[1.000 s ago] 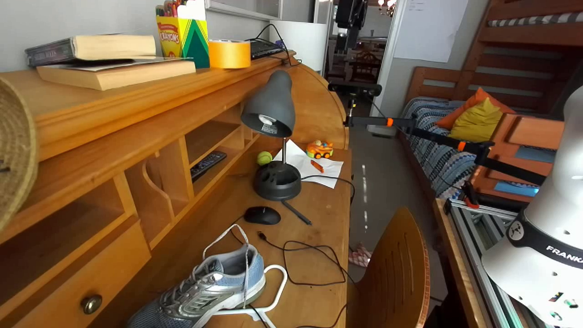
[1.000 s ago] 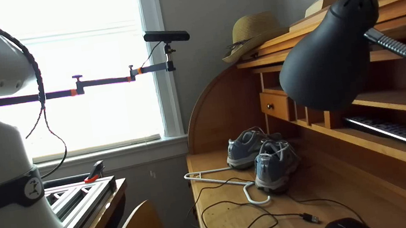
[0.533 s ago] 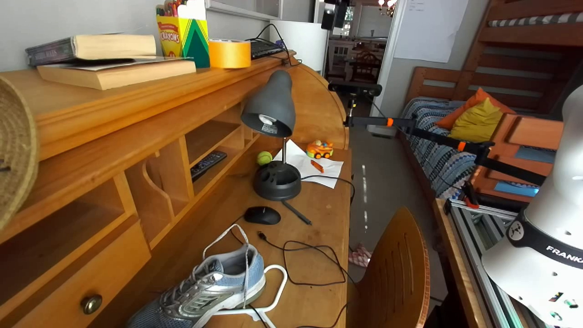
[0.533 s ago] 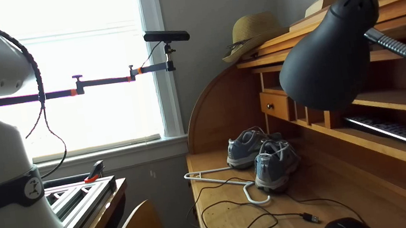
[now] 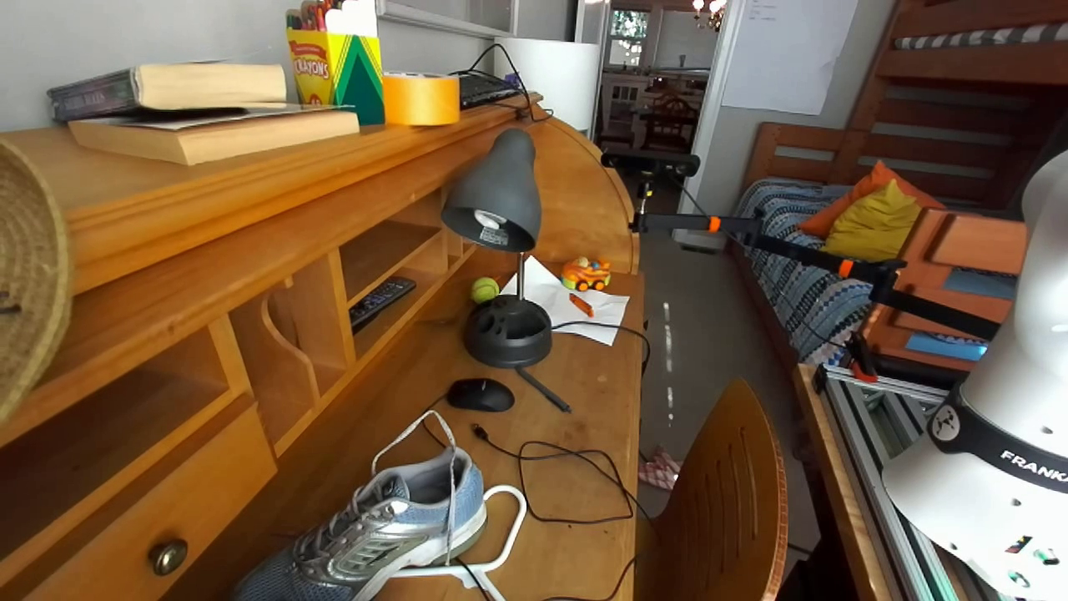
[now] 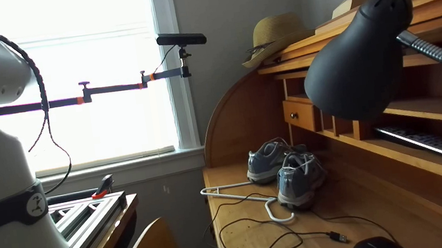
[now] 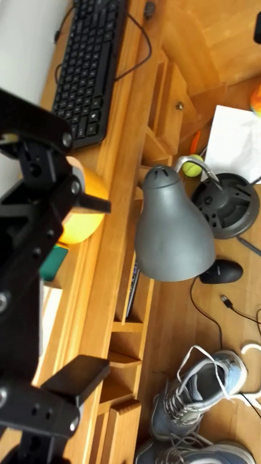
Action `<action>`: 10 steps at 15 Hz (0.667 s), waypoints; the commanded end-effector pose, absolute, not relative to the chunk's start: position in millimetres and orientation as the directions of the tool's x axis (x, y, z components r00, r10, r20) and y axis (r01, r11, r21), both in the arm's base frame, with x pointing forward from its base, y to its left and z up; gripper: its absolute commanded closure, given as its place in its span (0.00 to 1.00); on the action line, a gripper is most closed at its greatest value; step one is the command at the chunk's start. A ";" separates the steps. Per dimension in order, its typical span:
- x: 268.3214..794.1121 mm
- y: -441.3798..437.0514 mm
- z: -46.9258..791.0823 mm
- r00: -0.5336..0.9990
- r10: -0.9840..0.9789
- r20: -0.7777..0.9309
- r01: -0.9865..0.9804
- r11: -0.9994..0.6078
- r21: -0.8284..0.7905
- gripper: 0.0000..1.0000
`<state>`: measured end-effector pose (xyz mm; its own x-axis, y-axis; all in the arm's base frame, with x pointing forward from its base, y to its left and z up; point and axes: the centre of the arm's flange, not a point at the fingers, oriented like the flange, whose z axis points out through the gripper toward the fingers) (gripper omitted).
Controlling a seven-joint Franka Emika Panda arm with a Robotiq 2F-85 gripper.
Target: Put the book near the mouse
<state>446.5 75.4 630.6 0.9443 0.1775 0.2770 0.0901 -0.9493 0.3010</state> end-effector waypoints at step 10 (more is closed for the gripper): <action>483.5 222.1 599.3 0.621 0.566 0.541 0.204 -0.784 0.586 0.00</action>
<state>464.8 209.8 616.5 0.7057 0.5069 0.4951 0.2181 -0.8202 0.5289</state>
